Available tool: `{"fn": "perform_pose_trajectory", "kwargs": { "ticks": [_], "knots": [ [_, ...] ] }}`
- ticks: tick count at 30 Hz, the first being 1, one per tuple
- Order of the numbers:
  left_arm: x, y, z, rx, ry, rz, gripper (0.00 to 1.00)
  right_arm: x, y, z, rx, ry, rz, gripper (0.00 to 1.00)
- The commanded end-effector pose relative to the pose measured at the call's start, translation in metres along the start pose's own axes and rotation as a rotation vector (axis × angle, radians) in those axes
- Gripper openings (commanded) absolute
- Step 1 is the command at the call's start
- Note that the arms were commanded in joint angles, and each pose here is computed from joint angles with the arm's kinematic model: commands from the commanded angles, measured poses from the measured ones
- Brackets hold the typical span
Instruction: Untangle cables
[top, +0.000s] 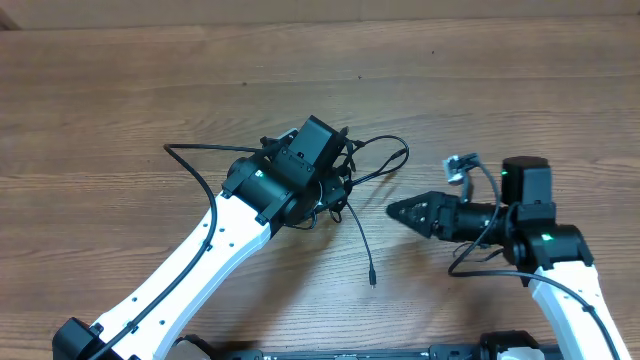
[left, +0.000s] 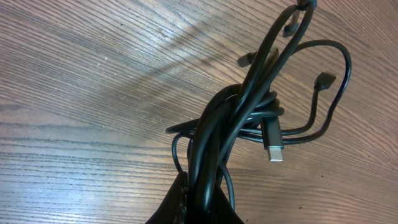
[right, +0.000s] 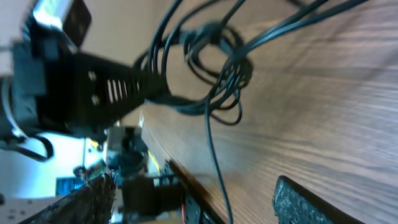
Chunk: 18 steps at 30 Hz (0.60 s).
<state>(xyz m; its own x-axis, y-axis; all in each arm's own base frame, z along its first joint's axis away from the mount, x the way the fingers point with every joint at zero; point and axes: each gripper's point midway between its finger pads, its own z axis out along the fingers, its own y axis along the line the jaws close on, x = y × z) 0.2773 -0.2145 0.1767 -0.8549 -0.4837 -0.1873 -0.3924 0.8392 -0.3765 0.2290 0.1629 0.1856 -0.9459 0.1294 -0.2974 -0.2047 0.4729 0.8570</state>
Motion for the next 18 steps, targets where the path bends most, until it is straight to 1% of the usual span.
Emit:
{"fn": "perform_pose_trajectory", "kwargs": {
  "ticks": [1, 4, 8, 18],
  "knots": [
    [-0.005, -0.002, -0.002, 0.008, -0.018, -0.025, 0.04, 0.001, -0.001, 0.008, 0.060, 0.012, -0.047, 0.74],
    [-0.005, -0.002, -0.002, 0.007, -0.018, -0.025, 0.04, 0.008, 0.002, 0.015, 0.067, 0.038, -0.069, 0.73],
    [-0.005, -0.002, -0.002, 0.008, -0.018, -0.025, 0.04, 0.011, -0.004, 0.021, 0.126, 0.045, -0.095, 0.73],
    [-0.005, -0.007, -0.002, 0.027, -0.014, -0.025, 0.04, 0.024, -0.005, 0.037, 0.208, 0.079, -0.177, 0.73]
  ]
}}
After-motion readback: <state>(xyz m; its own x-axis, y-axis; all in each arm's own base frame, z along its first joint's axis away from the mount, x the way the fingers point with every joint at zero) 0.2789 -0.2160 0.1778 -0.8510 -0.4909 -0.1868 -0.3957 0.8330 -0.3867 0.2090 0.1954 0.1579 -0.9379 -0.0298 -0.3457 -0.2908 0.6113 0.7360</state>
